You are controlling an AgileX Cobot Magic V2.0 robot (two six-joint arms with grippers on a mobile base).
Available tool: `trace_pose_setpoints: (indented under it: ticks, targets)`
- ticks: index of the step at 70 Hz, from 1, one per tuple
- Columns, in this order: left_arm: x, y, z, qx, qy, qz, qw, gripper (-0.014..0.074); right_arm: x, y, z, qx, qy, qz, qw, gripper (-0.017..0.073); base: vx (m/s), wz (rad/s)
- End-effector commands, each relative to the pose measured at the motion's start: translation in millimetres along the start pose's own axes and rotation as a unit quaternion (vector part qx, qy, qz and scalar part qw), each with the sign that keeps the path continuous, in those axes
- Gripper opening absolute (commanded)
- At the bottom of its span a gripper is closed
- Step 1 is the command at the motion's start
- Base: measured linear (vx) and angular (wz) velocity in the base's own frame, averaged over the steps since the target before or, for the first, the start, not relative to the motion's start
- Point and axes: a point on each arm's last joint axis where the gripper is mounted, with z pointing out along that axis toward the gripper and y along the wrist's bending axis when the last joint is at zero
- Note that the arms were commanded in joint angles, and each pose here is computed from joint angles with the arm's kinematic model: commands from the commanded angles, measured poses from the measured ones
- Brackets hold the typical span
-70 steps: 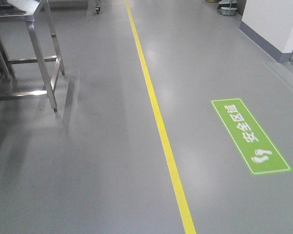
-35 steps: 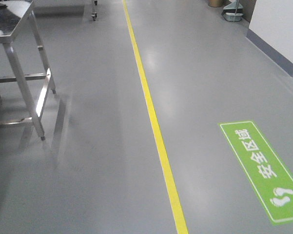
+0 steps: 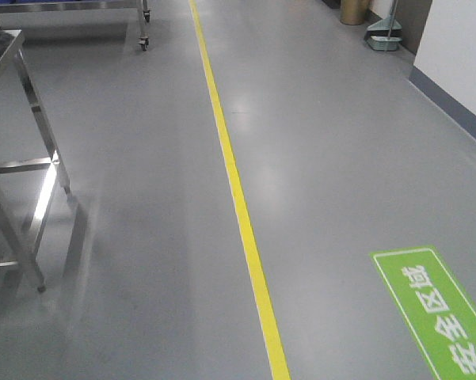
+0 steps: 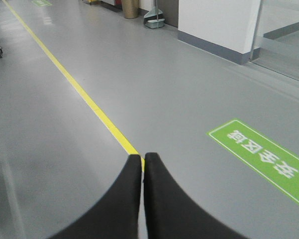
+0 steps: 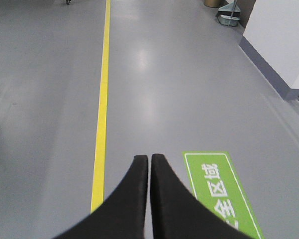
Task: Move and align brake pads A on conveyor
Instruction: 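Drive along the yellow floor line with both grippers empty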
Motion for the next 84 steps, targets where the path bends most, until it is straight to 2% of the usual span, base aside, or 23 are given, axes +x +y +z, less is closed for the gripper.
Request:
trace_pose_setpoints:
  ticks: [1, 84]
  targets:
    - [-12.3, 1.5, -1.3, -0.006, -0.036, -0.008, 0.999, -0.0006, -13.1, -1.6, -2.3, 0.005, -0.040, -0.007, 0.999, -0.0001, 0.61, 0.03]
    - [-12.3, 1.5, -1.4, -0.006, -0.037, -0.008, 0.999, -0.0006, -13.1, -1.6, -2.3, 0.005, -0.040, -0.007, 0.999, -0.0001, 0.58, 0.04]
